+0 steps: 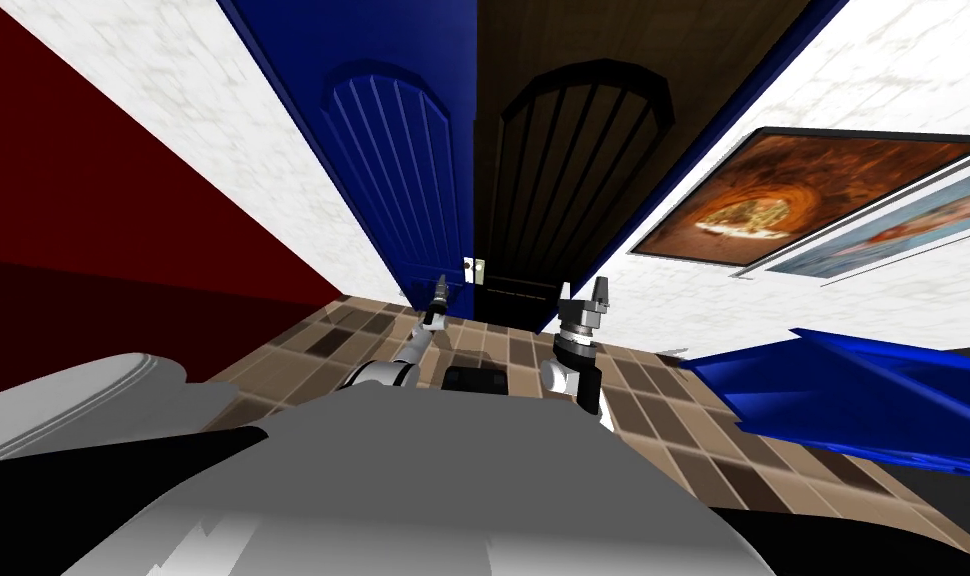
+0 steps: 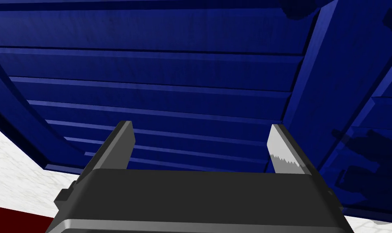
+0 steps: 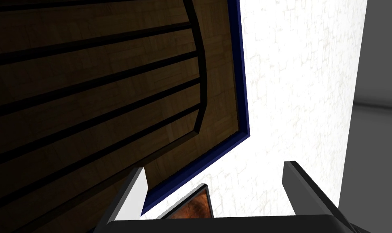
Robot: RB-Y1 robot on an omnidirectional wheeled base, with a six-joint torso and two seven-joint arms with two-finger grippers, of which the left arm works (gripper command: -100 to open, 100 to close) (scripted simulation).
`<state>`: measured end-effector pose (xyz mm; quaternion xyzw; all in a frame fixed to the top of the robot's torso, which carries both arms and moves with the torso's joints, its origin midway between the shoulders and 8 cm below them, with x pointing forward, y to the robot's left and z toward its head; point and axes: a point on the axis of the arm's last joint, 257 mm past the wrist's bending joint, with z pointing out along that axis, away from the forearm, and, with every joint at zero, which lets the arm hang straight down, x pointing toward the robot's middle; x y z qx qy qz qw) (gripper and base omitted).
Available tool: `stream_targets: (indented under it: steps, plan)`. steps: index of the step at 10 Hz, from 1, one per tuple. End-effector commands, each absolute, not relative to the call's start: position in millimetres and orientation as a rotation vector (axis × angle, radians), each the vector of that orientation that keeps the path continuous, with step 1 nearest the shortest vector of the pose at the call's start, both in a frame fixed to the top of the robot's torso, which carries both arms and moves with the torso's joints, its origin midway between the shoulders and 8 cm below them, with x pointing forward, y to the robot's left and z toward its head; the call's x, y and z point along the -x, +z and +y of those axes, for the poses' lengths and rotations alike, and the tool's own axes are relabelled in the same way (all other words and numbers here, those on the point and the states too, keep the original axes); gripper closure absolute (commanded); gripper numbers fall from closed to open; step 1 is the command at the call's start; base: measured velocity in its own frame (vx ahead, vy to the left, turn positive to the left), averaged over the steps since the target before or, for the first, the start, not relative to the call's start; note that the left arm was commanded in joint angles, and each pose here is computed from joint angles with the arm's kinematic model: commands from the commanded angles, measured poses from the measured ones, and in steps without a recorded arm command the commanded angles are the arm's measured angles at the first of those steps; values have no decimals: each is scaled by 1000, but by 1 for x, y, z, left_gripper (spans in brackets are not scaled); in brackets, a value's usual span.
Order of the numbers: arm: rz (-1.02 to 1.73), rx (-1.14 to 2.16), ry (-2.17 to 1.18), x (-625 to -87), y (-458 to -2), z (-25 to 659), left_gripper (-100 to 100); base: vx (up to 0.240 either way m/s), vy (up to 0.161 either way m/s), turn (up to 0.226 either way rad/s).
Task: Push the door open
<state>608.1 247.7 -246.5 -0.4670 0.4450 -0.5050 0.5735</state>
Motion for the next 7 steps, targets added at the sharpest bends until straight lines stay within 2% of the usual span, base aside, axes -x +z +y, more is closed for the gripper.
stream_targets:
  steps: [1,5,7]
  plan:
    - [1051,1101,-1181,-609,-251,246,-100,39,57,-36]
    - [1089,1137,-1180,-617,-266,229,-100,47,60,-76]
    - [1124,1166,-1181,-622,-278,212,-100,101,108,-135]
